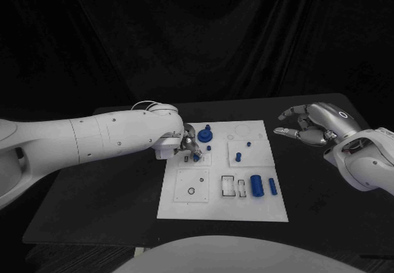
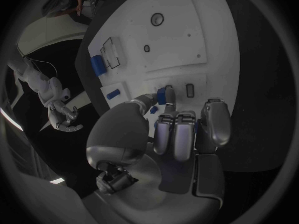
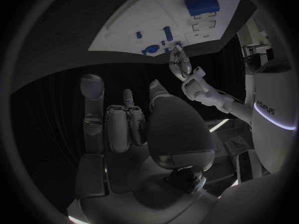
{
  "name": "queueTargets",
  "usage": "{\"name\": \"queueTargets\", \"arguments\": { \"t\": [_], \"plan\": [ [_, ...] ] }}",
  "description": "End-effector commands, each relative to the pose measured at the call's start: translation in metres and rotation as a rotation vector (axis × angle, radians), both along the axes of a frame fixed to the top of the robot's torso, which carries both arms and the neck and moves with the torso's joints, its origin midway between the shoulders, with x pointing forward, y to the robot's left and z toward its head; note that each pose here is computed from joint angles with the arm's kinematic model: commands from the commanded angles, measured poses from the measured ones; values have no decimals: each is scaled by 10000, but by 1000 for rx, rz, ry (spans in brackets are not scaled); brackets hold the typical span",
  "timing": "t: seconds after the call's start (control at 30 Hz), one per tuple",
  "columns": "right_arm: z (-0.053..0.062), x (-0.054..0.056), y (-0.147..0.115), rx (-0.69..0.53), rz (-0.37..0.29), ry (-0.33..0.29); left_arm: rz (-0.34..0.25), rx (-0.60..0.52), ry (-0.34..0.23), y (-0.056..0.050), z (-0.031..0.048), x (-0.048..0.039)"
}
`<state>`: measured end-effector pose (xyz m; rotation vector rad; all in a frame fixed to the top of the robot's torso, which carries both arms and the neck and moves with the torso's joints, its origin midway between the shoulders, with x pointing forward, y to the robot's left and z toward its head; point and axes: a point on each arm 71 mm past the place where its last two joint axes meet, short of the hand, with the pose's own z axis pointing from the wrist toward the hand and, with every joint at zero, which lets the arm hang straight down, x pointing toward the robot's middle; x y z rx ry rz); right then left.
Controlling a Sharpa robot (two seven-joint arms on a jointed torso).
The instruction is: Assemble the parts on the task board
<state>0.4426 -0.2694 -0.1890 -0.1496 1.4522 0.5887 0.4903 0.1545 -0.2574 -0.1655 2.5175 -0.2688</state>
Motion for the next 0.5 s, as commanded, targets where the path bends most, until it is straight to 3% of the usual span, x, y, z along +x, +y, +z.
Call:
{"name": "queueTargets", "arguments": {
  "t": [0.03,0.5],
  "plan": [
    [-21,-3,-7,-3,-2,15,17,-9,-15,6,7,-2],
    [-50,-6,1,-10,2,33,33,2,-15,54,3,1]
  ]
}}
